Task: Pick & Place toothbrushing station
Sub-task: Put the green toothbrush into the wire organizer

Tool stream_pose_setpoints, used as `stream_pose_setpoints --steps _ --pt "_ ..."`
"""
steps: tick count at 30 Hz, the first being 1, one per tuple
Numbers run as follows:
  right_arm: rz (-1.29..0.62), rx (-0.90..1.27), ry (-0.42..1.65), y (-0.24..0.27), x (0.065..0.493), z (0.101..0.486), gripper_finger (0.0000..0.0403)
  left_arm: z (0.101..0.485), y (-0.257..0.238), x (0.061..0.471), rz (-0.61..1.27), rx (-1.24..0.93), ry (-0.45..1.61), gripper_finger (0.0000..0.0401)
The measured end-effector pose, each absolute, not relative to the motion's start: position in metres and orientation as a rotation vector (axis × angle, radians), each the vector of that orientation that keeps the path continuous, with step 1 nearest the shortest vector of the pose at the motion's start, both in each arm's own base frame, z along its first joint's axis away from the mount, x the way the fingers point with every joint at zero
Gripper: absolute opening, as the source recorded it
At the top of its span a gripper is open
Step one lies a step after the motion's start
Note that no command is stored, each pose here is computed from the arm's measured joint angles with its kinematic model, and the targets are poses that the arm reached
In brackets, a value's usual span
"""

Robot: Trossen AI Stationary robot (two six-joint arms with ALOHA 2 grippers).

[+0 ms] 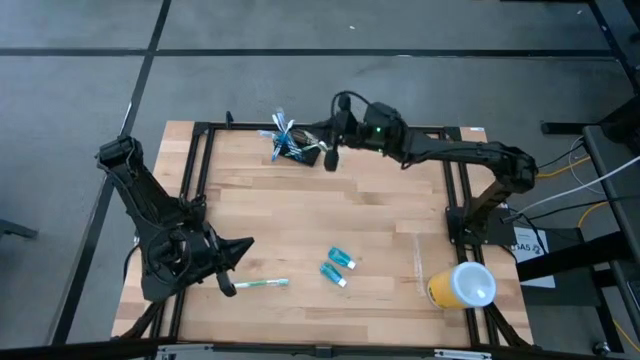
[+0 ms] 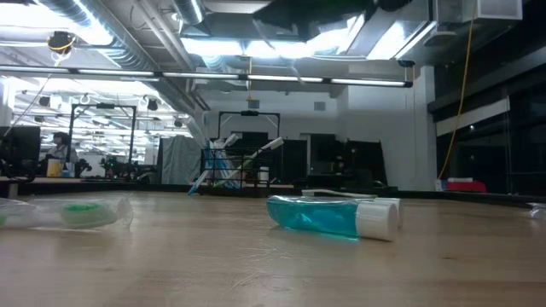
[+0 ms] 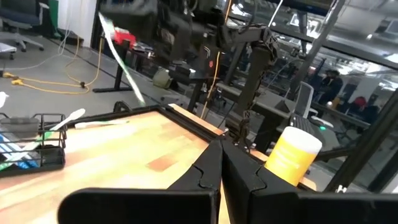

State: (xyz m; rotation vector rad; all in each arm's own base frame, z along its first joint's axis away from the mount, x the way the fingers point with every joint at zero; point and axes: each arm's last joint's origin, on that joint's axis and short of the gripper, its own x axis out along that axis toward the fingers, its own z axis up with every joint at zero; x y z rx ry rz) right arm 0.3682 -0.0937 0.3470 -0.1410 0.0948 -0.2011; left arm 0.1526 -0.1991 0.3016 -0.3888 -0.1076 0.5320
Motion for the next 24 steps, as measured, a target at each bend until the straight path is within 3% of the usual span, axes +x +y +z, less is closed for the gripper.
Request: stream_pose_setpoints --steps 15,24 --pt "-0.231 -0.063 -0.268 -0.184 0.402 0.284 0.0000 0.282 -0.197 0.153 0.459 -0.677 -0.128 0.0002" --pt "-0.271 -0.068 -0.306 -0.227 0.398 0.261 0.0000 0.265 -0.185 0.161 0.439 -0.791 -0.025 0.0002"
